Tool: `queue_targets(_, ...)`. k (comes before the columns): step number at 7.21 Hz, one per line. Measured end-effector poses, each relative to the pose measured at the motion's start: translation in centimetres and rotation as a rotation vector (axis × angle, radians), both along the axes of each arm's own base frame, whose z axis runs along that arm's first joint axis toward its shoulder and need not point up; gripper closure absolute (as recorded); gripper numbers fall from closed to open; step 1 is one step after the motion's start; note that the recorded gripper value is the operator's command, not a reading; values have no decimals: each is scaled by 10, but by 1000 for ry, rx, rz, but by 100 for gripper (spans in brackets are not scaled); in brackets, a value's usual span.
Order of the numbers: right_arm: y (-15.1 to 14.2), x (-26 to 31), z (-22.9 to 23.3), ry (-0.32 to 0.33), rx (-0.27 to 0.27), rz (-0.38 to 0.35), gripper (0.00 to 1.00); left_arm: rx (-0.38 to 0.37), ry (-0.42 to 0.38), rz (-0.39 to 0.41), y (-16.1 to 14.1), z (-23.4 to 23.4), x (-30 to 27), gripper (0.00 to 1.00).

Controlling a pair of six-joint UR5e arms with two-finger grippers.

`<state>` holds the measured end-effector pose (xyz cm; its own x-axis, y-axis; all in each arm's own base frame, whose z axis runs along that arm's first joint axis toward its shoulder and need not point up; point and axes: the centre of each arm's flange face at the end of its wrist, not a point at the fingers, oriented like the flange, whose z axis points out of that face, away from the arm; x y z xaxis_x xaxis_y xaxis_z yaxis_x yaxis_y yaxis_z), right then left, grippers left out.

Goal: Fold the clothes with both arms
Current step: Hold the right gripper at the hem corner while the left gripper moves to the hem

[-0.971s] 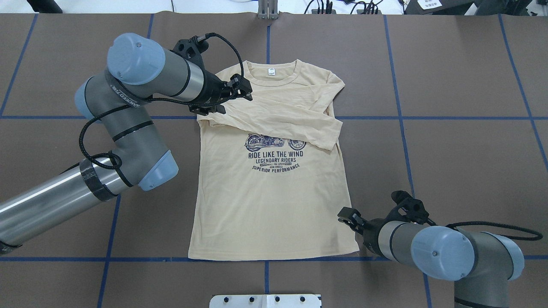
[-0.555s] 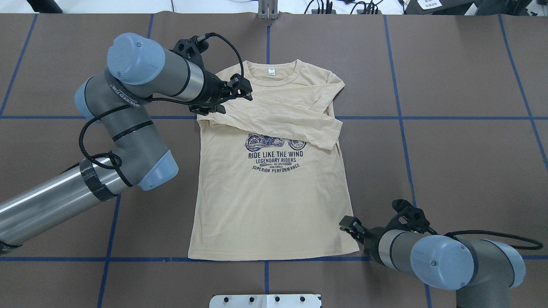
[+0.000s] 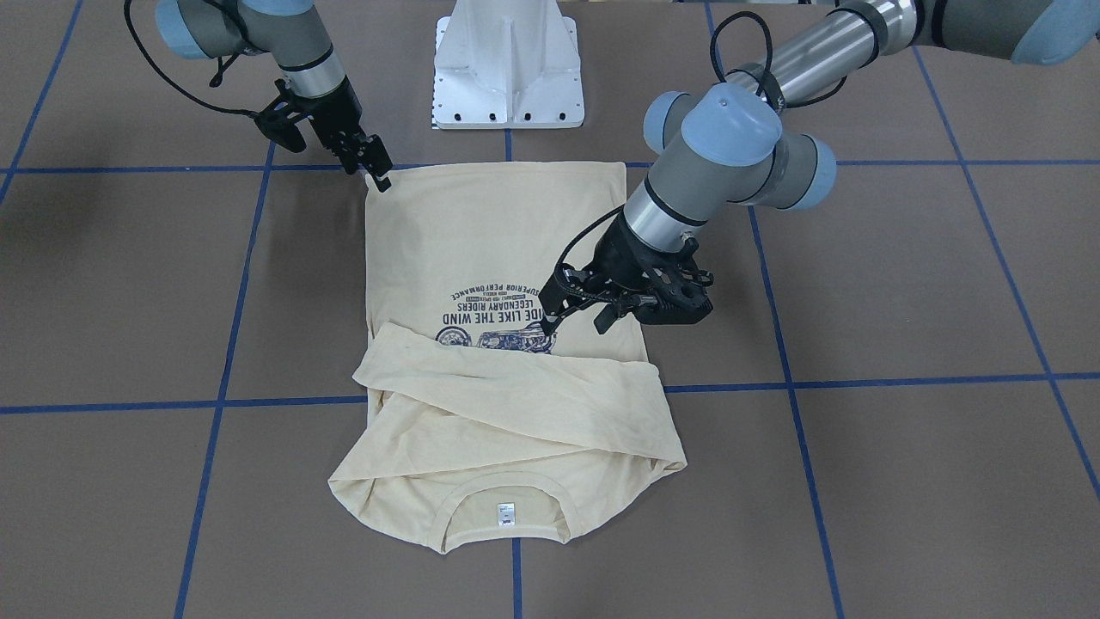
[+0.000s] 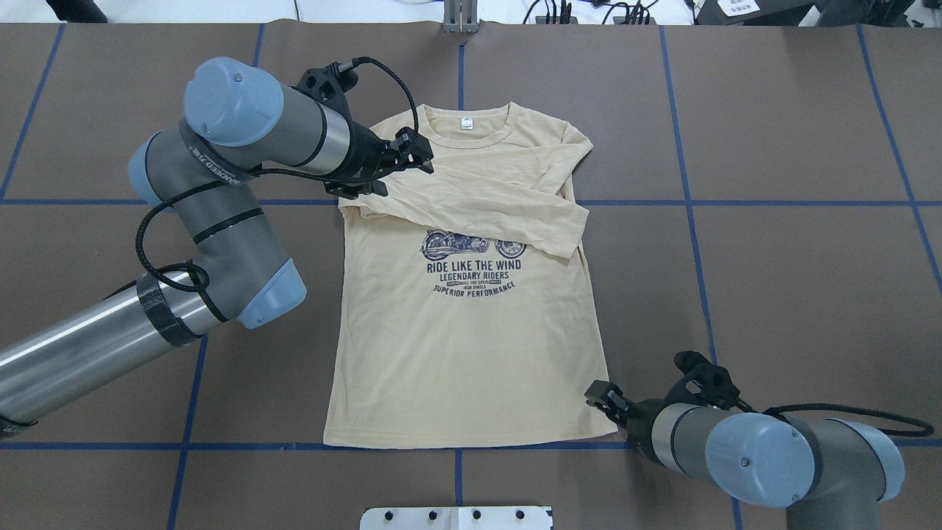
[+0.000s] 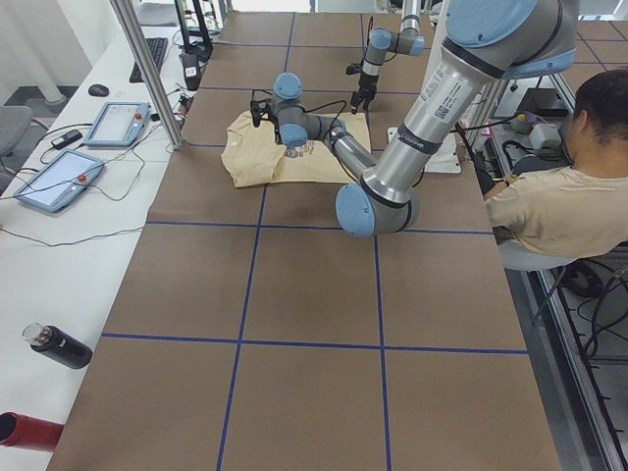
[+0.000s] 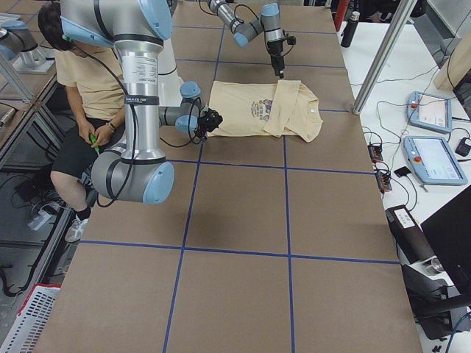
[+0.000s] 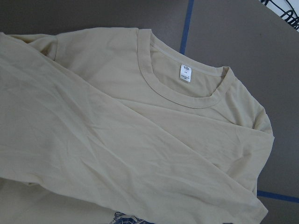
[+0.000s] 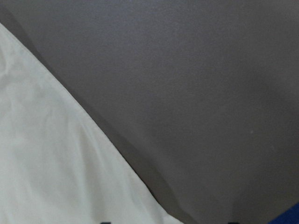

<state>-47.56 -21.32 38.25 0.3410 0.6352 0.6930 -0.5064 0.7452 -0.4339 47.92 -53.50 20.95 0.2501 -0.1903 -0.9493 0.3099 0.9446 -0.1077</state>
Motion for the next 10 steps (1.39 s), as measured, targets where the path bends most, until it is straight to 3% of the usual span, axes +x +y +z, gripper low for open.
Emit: queue_targets(10, 8, -1, -3, -5, 0, -17, 14, -1, 5, -5, 0, 0, -1, 14)
